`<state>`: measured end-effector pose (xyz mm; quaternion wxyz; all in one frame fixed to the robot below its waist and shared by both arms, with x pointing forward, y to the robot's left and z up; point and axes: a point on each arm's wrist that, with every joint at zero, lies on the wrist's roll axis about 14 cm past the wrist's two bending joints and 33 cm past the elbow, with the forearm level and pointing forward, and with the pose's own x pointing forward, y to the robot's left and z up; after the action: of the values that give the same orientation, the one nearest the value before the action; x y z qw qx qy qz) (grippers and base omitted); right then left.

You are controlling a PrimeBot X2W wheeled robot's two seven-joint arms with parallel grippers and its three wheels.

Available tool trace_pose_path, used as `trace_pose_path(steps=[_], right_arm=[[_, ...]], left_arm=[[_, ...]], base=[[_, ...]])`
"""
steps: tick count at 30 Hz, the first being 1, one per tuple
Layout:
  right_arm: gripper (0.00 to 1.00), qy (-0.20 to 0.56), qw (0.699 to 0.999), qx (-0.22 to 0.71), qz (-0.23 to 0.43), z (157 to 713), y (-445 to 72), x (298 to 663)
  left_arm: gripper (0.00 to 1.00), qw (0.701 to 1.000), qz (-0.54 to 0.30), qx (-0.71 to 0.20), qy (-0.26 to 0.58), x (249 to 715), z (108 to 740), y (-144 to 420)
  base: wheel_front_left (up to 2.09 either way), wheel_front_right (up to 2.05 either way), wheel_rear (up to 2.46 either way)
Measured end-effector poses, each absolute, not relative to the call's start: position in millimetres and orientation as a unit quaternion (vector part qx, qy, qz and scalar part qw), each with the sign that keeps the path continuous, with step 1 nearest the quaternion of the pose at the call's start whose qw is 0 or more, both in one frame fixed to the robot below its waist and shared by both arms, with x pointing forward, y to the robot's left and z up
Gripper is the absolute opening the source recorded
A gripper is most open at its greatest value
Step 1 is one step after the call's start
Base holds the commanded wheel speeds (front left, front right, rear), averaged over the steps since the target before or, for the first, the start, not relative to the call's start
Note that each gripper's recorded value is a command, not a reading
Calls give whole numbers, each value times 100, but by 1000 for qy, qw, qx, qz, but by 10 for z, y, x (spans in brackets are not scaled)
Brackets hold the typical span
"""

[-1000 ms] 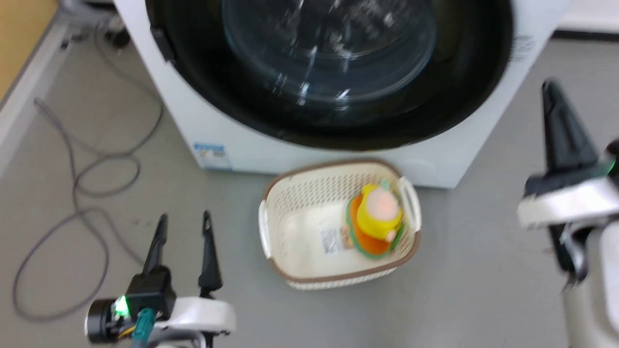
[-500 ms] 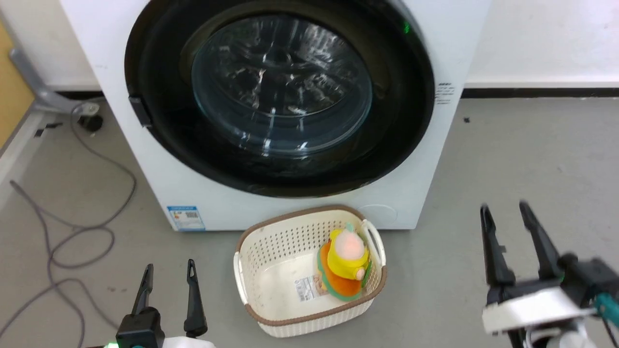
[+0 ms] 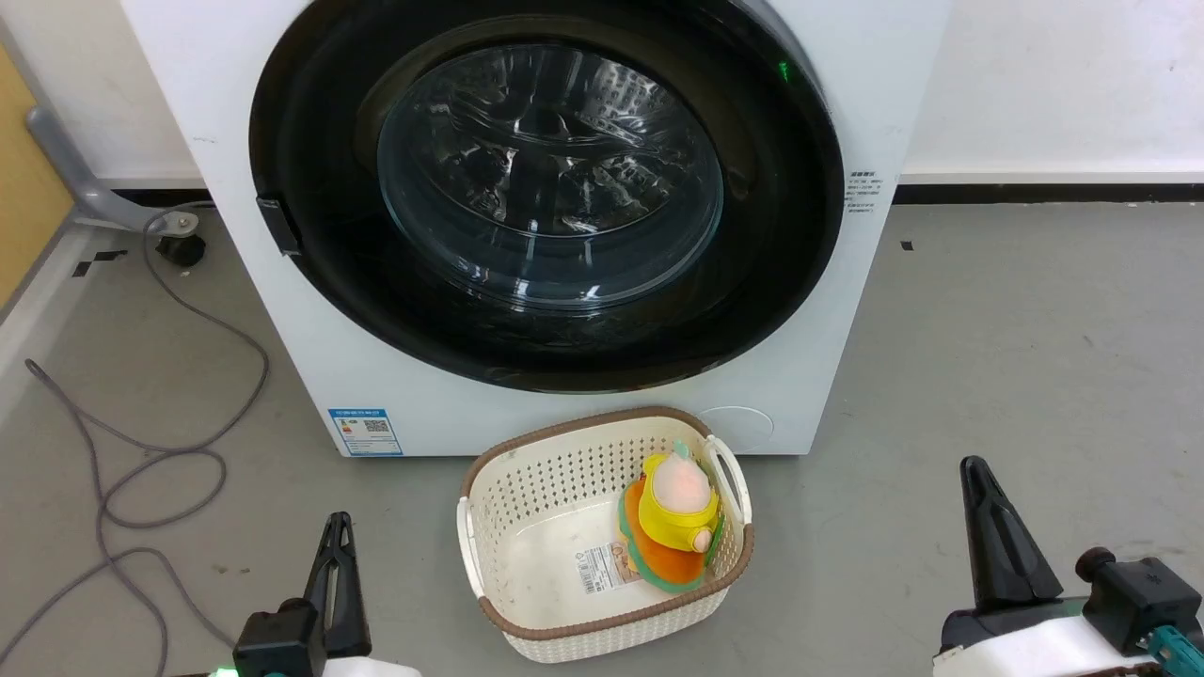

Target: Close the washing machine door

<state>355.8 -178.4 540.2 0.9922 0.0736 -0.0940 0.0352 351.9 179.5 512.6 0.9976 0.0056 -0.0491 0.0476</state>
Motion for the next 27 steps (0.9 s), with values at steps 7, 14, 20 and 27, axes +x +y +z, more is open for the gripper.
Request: trace_pose_path(steps=[7,14,20,27], right_arm=[[0,-86,993,71,37,5379,-1774,3566],[0,-80,994,65,39,5364,-1760,3572],[0,-74,995,59,41,5352,-1750,3579],[0,-67,995,54,44,5336,-1738,3586]], left_arm=[[0,998,45,4,-42,3521,5110,1792],[0,998,43,4,-37,3527,5105,1793],[0,999,40,4,-34,3533,5103,1791],[0,999,37,6,-31,3539,5104,1792]], base=[[0,0,0],[0,0,0],[0,0,0],[0,0,0]])
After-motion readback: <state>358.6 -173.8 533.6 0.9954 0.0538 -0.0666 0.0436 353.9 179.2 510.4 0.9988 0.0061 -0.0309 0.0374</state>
